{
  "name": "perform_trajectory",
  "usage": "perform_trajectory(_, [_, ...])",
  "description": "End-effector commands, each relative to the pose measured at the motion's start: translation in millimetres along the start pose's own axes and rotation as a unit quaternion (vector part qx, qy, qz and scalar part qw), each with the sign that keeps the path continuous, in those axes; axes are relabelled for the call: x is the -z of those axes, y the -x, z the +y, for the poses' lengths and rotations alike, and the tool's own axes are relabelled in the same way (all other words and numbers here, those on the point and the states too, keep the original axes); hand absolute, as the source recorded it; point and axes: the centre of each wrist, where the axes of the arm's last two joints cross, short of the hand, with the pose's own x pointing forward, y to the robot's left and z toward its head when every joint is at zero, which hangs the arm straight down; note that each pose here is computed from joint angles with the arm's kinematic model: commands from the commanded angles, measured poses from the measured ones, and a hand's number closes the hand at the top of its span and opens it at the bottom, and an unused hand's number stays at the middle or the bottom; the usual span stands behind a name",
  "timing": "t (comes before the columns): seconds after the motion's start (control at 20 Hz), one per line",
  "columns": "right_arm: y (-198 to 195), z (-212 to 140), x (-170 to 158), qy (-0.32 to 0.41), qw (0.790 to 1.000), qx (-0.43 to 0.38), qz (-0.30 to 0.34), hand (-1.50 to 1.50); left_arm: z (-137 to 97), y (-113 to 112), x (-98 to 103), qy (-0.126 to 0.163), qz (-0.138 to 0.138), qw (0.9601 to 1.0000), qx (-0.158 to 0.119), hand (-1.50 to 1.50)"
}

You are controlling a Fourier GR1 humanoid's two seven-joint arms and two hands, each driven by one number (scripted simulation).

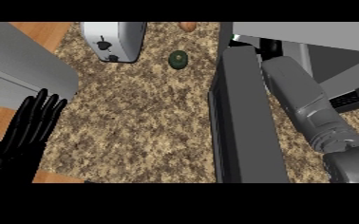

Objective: Pick up the milk, place it into the microwave and close the microwave

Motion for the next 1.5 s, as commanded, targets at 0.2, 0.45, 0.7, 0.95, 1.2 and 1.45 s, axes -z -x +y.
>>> perform_trajectory(0.2, [12.7,-11.1,-4.4,-0.005,0.999,0.034,0.006,-1.5,-10.3,2.0,-3.7,0.006,0.008,1.0,-0.002,-1.5])
perform_trajectory(0.45, [11.1,-11.9,-2.7,-0.023,0.999,0.048,-0.003,-1.5,-22.3,4.2,6.5,0.002,-0.002,1.0,-0.004,-1.5])
perform_trajectory(0.7, [25.6,-17.0,-12.3,-0.037,0.995,0.088,-0.001,-1.5,-28.1,3.7,9.1,0.005,-0.004,1.0,0.001,-1.5])
perform_trajectory(0.95, [36.5,-2.5,-29.9,-0.033,0.994,0.103,0.006,-1.5,-30.6,8.7,8.0,0.004,0.009,0.9999,-0.009,-1.5])
perform_trajectory(1.2, [48.9,-0.7,-43.2,-0.038,0.992,0.119,0.001,-1.5,-41.4,16.2,7.1,0.032,0.01,0.9994,-0.013,-1.5])
perform_trajectory(1.45, [69.1,-12.2,-58.4,-0.075,0.981,0.18,-0.004,-1.5,-47.1,21.4,10.2,0.052,0.032,0.9977,-0.029,-1.5])
